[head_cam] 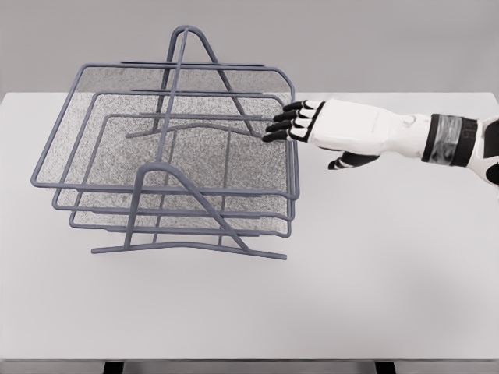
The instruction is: Pull out the upper folder box with right arm
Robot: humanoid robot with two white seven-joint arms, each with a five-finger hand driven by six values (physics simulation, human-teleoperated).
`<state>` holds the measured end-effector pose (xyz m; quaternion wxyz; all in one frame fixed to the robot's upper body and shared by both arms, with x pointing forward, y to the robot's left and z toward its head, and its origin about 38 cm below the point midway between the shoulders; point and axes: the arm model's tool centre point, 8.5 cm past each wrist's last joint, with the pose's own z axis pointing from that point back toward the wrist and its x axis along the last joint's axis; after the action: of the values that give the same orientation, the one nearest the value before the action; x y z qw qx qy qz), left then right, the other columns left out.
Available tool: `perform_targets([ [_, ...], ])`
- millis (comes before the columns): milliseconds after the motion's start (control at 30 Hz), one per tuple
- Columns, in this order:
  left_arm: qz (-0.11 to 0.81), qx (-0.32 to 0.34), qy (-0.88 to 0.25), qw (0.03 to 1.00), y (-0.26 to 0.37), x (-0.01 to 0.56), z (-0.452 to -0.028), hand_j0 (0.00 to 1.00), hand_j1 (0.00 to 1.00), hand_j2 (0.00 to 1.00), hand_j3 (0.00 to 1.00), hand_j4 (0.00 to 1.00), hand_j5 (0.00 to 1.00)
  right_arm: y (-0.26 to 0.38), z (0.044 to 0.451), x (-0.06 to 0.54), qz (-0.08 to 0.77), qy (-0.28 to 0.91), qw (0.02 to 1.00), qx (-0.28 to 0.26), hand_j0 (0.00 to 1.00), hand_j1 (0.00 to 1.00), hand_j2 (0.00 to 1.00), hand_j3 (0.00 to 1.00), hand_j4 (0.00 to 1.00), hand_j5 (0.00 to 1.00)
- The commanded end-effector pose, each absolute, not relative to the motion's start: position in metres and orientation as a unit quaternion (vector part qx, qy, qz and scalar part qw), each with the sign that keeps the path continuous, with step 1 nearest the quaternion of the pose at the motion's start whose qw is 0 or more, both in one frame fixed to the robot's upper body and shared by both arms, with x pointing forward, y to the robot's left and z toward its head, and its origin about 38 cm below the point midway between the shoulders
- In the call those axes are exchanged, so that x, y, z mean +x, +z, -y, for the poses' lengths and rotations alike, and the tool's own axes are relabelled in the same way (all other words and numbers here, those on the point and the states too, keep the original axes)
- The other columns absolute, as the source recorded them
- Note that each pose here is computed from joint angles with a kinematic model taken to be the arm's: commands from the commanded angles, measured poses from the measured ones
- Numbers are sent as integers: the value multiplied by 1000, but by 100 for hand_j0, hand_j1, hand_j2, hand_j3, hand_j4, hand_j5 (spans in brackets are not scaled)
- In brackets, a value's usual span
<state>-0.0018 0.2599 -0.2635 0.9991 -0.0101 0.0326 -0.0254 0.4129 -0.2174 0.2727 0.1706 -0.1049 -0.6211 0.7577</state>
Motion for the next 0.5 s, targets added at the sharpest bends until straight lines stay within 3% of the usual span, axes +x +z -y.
perform_targets([
  [0, -32, -10, -26, 999, -264, -1, -260, 100, 100, 100, 100, 100, 100, 264, 217, 416, 618, 759, 183, -96, 100, 100, 100, 100, 100, 100],
  [467, -33, -10, -26, 999, -263, -2, -260, 100, 100, 100, 100, 100, 100, 244, 234, 414, 573, 788, 195, -115, 100, 100, 100, 100, 100, 100],
])
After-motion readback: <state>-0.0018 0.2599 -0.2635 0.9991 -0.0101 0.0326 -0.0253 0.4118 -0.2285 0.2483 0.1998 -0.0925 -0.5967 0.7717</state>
